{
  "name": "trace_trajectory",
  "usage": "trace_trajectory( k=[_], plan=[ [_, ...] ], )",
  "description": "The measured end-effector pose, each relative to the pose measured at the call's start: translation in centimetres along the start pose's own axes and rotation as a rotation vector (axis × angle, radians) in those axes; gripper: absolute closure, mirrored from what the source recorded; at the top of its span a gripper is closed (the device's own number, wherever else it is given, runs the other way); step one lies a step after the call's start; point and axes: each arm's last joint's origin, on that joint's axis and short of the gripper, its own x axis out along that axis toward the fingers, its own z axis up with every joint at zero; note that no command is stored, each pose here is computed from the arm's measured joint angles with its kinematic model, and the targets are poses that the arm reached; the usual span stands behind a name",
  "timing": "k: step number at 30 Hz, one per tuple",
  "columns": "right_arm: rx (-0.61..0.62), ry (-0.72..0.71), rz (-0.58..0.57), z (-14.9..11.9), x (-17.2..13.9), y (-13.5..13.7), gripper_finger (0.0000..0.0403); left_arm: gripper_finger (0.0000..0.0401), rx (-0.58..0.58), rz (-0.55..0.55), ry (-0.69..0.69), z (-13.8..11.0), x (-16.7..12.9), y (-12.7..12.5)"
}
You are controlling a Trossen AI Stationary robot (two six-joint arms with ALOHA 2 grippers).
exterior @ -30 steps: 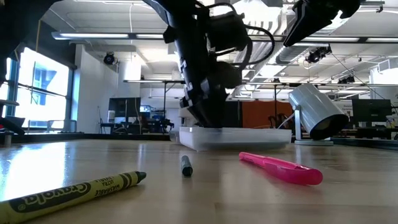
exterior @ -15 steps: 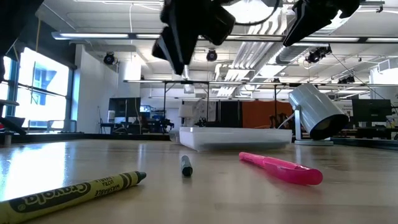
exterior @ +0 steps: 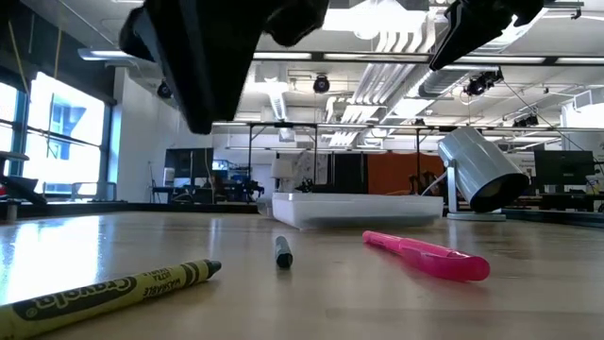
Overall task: Pick & place school supplies into a supply box
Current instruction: Put the light green crayon into the gray supply box
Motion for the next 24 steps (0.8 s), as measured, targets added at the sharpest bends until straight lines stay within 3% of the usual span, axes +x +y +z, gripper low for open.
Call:
trace_trajectory(
  k=[7, 10, 15, 24],
  plan=[
    [0.003, -0.004, 0.001, 0.0, 0.0, 0.0, 0.0324, 0.0251, -0.019, -0.099, -0.023, -1.7, 2.9, -1.9],
    [0.005, -0.007, 0.0, 0.1, 0.0, 0.0, 0.0324, 0.0251, 0.036, -0.095, -0.01, -1.9, 3.5, -2.0],
    [0.006, -0.01, -0.005, 0.1, 0.0, 0.0, 0.0324, 0.0251, 0.097, -0.123, -0.023, -1.8, 3.6, -2.3],
    [0.002, -0.015, -0.004, 0.2, 0.0, 0.0, 0.0324, 0.0251, 0.079, -0.117, -0.007, -1.8, 3.6, -2.3]
  ],
)
